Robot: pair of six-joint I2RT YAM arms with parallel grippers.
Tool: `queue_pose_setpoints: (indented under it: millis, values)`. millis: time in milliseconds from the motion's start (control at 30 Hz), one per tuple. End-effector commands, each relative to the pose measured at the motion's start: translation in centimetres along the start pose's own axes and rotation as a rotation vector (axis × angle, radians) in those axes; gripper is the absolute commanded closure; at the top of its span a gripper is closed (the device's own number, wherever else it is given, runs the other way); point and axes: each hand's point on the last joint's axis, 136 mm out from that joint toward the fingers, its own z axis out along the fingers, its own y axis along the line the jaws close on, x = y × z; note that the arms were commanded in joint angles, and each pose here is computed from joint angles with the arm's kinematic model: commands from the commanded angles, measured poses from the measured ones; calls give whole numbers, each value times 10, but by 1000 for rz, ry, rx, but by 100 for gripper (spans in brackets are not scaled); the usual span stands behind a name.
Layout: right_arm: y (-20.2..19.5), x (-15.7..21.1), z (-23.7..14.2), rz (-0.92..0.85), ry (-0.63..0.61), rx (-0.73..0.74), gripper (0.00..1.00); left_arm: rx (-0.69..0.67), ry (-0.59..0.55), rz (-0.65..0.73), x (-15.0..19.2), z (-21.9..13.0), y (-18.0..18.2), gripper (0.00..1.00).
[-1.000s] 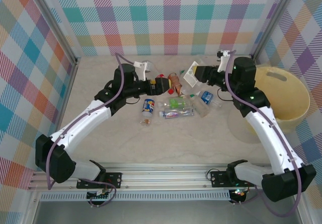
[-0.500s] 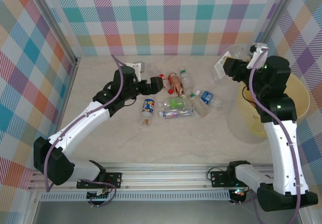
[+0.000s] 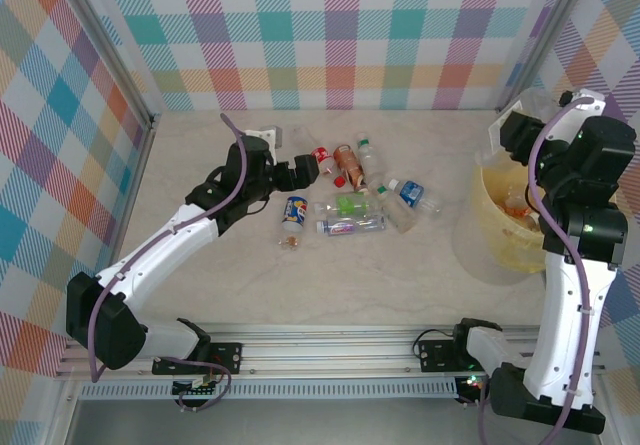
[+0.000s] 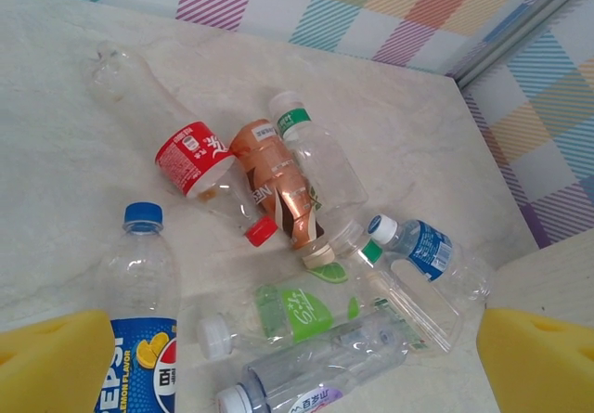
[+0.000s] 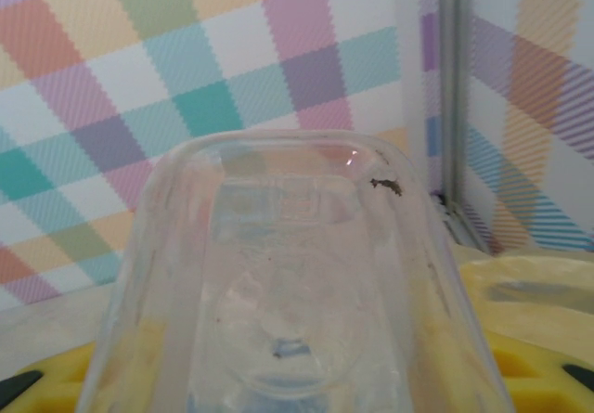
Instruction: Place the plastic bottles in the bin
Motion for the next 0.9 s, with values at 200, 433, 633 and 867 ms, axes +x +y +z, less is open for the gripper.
queue_pose_setpoints:
  millis: [200,433,633,867]
  values:
    - [-68,13,-16,-96,78,389,67,-24,12,-10,0,4,2,0]
    - [-105,48,-7,-163,284,588,66,-54,84,24,2,6,1,0]
    - [-115,72,-1,-166,406,630,61,-45,108,9,6,11,0,0]
    - [-140,102,0,-183,530,775,35,-50,116,12,5,11,0,0]
